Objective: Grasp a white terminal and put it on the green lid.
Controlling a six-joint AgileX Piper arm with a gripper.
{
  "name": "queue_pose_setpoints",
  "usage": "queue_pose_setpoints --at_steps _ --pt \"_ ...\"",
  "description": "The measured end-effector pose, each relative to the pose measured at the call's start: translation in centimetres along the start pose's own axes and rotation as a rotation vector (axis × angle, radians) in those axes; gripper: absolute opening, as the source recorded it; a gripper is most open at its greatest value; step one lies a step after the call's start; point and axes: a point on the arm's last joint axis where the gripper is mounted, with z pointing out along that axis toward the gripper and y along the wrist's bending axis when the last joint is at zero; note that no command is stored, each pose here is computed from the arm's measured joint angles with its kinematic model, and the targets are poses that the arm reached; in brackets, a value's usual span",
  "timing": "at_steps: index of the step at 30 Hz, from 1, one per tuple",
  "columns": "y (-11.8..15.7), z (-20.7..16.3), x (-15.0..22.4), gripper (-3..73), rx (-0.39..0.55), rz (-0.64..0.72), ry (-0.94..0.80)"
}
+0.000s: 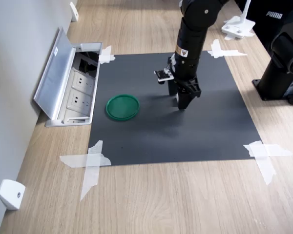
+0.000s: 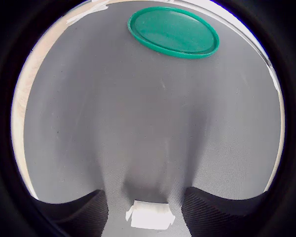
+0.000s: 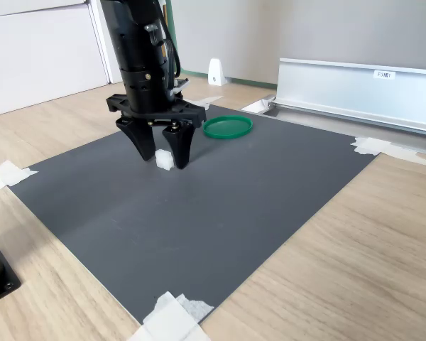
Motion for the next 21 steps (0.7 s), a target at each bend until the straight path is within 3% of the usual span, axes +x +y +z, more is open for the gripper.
queue_pose_setpoints --at_steps 3,9,16,21 --pt "0.0 0.0 0.0 57.0 0.000 -0.008 0.000" --pt "0.0 0.0 0.0 30.3 -0.001 -0.010 0.001" --pt "0.0 -0.3 -0.1 30.7 -0.007 -0.020 0.020" --pt "-0.2 -3.3 -2.2 30.7 0.001 -0.143 -0.035"
